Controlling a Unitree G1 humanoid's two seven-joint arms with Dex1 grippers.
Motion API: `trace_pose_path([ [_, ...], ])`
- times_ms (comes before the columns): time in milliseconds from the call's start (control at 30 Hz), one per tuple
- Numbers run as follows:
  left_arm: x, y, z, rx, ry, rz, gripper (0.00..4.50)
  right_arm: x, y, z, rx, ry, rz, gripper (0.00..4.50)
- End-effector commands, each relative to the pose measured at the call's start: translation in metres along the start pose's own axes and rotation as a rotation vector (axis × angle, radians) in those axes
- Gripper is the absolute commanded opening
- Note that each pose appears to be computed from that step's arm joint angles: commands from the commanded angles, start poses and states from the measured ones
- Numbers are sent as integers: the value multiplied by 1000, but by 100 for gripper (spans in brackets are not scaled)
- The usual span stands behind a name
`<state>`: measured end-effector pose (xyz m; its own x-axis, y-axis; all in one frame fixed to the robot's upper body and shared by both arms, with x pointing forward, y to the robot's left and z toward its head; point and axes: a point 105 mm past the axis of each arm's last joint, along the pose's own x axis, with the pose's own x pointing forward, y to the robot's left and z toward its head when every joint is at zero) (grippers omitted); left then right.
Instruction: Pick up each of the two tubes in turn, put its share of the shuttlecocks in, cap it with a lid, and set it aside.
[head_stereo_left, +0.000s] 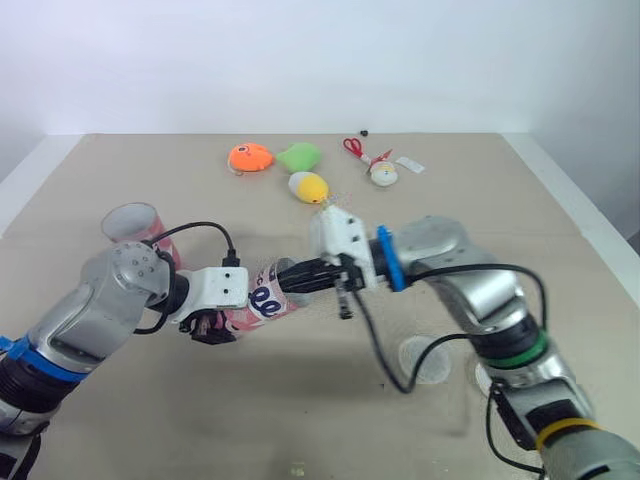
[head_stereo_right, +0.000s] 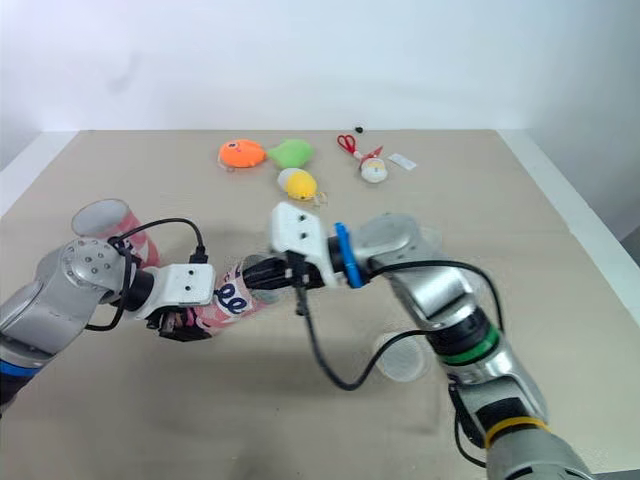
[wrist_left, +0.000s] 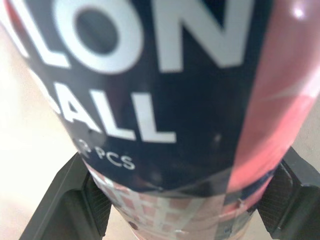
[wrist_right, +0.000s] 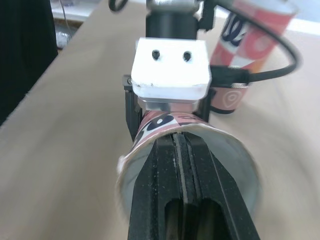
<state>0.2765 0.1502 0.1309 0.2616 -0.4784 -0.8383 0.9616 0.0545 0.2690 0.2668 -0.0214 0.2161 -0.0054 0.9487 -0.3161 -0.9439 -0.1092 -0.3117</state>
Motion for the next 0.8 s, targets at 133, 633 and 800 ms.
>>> trace_pose_path([
  [133, 7, -2, 17, 18, -94, -10, 327, -33, 5, 10, 46, -45, -54, 3],
  [633, 20, 13, 96, -53, -722, 203, 327, -133, 46, -70, 255, 355, -214, 447],
  [800, 42, 5, 99, -122, -840, 257, 327, -127, 48, -93, 221, 404, -244, 447],
])
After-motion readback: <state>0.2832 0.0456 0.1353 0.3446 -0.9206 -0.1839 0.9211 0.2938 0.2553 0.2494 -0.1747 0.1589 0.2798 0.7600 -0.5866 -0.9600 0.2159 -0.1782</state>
